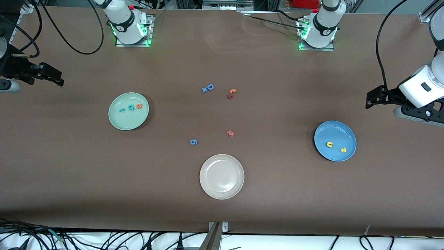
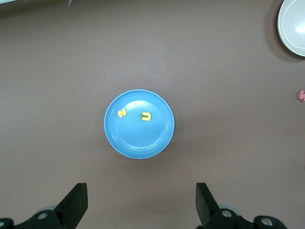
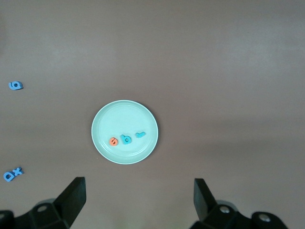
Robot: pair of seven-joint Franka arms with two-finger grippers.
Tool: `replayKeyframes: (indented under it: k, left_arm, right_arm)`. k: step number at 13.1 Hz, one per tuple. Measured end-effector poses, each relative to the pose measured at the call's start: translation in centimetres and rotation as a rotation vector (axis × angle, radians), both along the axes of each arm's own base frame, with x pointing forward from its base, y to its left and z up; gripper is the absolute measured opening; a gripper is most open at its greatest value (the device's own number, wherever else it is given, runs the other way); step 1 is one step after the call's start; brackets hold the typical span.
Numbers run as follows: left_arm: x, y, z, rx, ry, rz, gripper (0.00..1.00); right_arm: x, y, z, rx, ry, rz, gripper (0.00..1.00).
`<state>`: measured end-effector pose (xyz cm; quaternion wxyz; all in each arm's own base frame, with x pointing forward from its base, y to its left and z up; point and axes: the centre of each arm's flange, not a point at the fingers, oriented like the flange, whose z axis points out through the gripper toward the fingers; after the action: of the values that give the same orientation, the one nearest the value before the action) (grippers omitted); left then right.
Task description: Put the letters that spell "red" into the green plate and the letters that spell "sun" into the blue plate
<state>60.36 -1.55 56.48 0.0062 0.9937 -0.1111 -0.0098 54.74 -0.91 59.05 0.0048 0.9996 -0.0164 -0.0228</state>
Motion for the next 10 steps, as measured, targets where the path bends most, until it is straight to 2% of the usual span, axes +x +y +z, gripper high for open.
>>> replayKeyframes:
  k: [10]
  left_arm:
    - [-0.14,0.0,0.16,0.0,0.003,-0.001,1.0]
  right_arm:
    - [0.7,-0.05,-0.36,0.0,0.002,0.001,1.0]
